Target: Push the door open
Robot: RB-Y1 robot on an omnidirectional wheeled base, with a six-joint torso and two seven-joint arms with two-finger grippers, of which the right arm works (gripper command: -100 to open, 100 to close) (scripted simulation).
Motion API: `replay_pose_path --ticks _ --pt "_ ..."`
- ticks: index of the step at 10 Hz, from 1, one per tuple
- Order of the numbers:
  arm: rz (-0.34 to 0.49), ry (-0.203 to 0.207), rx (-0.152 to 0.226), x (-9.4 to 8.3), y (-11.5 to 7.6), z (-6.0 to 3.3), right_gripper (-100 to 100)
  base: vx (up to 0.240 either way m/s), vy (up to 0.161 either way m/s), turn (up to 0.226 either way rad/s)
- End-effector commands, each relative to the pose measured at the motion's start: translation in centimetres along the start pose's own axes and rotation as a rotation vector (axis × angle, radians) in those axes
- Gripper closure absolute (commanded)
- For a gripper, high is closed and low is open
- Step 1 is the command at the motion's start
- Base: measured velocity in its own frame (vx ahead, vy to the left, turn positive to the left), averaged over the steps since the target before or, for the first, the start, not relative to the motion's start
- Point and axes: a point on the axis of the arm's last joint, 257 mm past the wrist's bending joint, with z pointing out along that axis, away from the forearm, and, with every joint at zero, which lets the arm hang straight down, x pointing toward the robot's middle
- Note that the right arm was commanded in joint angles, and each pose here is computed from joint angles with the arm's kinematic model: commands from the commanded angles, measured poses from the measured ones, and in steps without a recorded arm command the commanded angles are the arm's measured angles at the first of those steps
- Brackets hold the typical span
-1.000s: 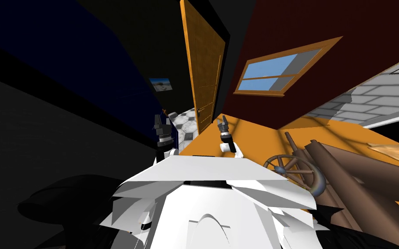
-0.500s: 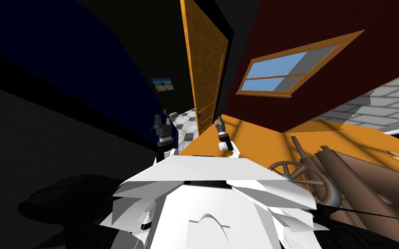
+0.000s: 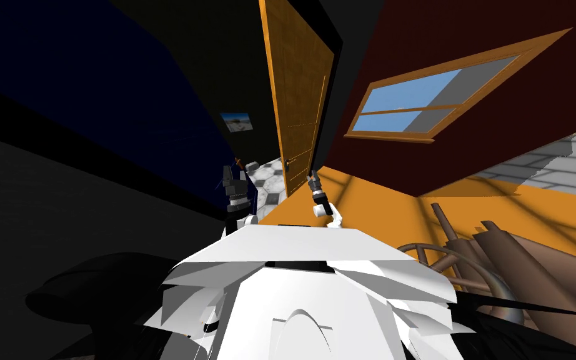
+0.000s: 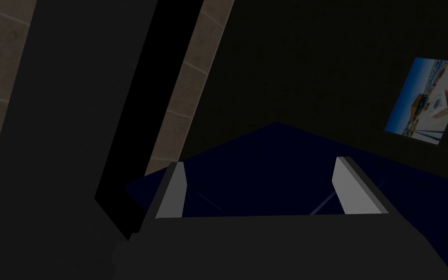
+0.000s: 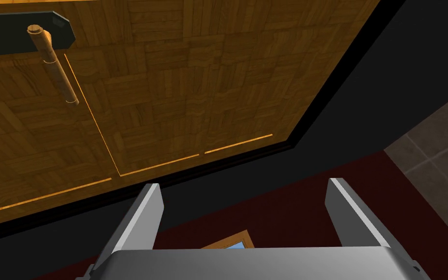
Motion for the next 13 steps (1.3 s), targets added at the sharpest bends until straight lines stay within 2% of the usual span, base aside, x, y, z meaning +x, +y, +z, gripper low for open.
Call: replay_pose_path --ticks 1,13 --pt "0.005 0.01 0.02 0.4 -1.0 0.4 -100 0.089 -0.068 0.075" --pt "0.033 0.084 0.158 3.8 -7.9 1.87 -100 0.081 -0.07 0.072"
